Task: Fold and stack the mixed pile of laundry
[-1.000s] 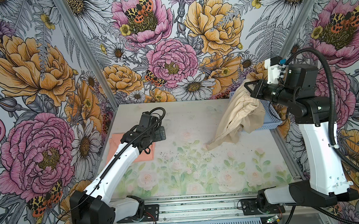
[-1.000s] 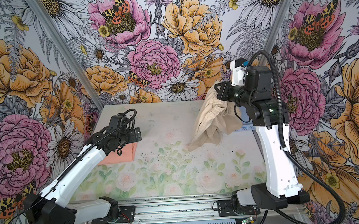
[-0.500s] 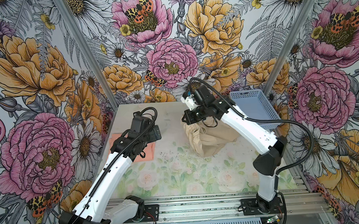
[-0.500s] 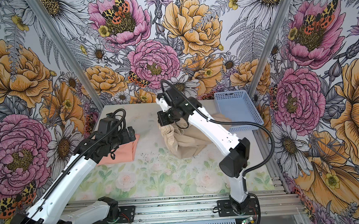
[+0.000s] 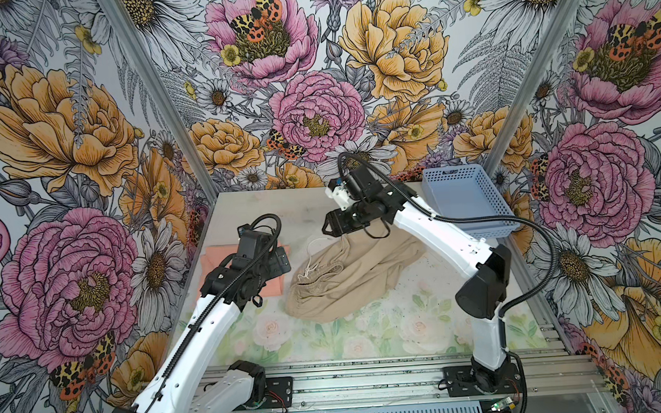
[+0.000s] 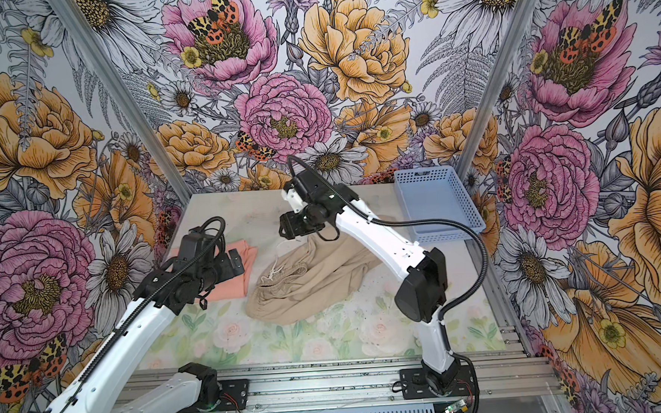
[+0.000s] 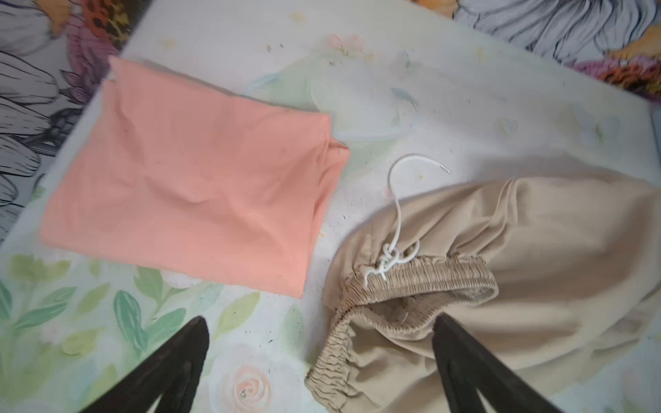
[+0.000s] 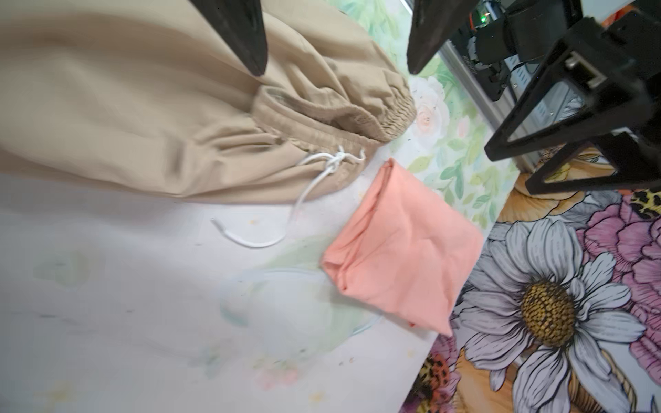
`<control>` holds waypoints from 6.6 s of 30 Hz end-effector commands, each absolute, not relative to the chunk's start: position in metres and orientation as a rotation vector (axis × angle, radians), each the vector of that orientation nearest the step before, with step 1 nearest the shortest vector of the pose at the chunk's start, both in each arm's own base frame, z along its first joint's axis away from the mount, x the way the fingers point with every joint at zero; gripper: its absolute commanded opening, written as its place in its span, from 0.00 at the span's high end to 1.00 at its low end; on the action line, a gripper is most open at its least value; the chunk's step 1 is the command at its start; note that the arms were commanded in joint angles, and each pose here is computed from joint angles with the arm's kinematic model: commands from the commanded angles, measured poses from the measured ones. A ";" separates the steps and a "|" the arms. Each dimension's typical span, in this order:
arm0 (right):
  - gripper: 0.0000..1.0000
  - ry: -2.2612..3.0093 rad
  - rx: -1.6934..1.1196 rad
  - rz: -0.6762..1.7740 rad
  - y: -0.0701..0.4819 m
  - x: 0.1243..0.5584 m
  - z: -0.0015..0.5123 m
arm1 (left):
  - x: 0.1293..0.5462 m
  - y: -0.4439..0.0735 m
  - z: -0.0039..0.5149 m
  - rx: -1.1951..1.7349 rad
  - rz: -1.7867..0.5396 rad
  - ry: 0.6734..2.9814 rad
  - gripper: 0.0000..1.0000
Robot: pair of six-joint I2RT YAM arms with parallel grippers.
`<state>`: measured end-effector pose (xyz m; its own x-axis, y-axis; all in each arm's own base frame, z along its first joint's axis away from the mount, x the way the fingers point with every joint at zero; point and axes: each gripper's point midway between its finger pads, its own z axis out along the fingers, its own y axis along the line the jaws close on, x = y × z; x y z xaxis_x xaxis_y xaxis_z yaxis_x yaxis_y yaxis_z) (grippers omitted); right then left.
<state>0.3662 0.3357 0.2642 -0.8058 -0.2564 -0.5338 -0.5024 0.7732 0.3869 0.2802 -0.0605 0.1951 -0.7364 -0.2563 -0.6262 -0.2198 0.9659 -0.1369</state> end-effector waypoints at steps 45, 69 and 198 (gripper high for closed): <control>0.35 2.587 0.009 0.610 0.127 0.370 0.195 | 0.343 -0.221 0.075 0.429 0.146 2.639 0.34; 0.35 2.621 0.069 0.547 0.114 0.391 0.160 | 0.383 -0.215 0.068 0.393 0.279 2.591 0.72; 1.00 2.306 0.377 0.251 0.022 0.536 0.247 | 0.518 -0.096 0.215 -0.124 -0.430 2.339 1.00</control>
